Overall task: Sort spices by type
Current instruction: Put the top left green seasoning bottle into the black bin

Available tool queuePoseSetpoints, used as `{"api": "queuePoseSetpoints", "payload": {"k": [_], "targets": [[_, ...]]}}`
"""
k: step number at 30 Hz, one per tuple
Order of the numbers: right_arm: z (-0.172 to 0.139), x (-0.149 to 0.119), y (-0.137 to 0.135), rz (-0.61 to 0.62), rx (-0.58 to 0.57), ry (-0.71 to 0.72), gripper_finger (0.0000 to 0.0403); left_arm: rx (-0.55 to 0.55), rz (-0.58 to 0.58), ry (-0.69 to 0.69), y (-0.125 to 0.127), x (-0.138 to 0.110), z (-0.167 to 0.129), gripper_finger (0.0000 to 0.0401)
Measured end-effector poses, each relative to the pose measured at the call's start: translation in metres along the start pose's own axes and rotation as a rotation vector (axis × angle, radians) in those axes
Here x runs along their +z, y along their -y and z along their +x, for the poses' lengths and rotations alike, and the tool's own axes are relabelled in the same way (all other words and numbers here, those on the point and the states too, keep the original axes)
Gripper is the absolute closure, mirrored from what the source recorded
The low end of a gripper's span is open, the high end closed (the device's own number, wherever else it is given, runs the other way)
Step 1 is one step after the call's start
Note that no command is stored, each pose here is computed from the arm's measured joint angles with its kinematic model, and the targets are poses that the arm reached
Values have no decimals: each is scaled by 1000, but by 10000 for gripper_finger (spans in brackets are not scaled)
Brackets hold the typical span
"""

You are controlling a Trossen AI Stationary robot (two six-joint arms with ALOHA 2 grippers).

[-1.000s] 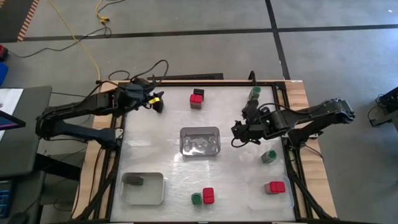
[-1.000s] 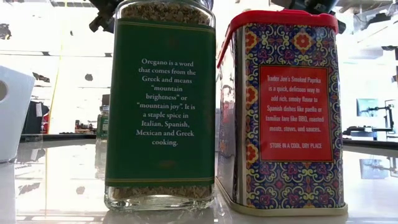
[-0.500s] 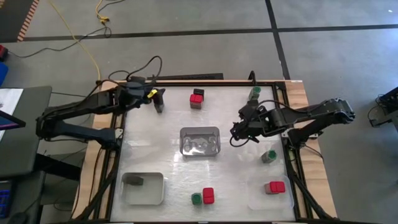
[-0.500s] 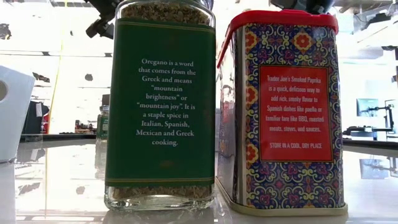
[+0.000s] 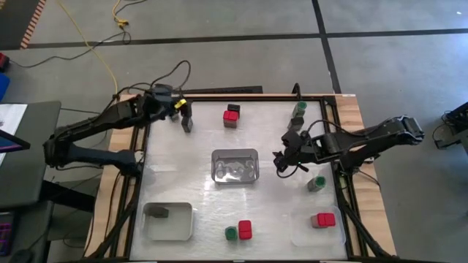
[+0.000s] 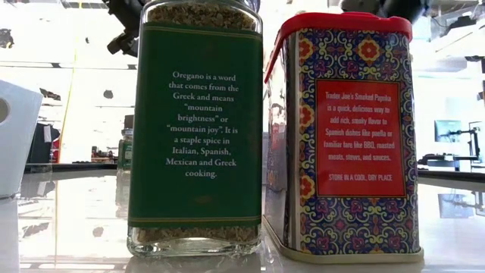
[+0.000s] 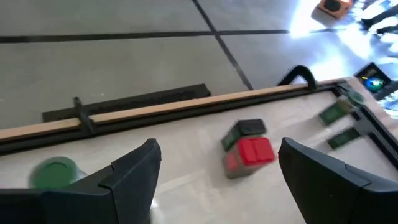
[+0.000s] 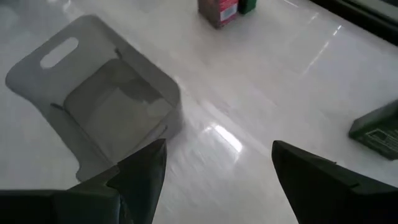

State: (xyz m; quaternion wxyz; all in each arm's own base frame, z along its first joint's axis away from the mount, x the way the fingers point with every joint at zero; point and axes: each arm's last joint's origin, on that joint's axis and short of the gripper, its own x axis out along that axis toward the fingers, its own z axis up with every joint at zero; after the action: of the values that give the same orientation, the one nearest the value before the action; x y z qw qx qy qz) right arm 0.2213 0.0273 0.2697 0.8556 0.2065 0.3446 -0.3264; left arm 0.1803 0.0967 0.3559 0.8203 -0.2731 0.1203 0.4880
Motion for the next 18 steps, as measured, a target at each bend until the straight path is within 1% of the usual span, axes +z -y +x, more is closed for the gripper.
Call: {"api": "queuePoseSetpoints", "payload": {"k": [5,9,11,15,18], "targets": [[4,-10,17,78,53,38,85,49,-3,-6,-19,12,10,88],[12,-19,34,124,73,11,85,95,-15,-36,-39,21,18,88],[17,-22,40,148,89,-6,85,105,-44,-74,-49,24,25,88],[22,-23,50,183,101,-31,85,70,-94,-180,-68,29,46,88],[23,-18,51,180,117,-10,85,114,-82,-295,-80,35,61,88]]}}
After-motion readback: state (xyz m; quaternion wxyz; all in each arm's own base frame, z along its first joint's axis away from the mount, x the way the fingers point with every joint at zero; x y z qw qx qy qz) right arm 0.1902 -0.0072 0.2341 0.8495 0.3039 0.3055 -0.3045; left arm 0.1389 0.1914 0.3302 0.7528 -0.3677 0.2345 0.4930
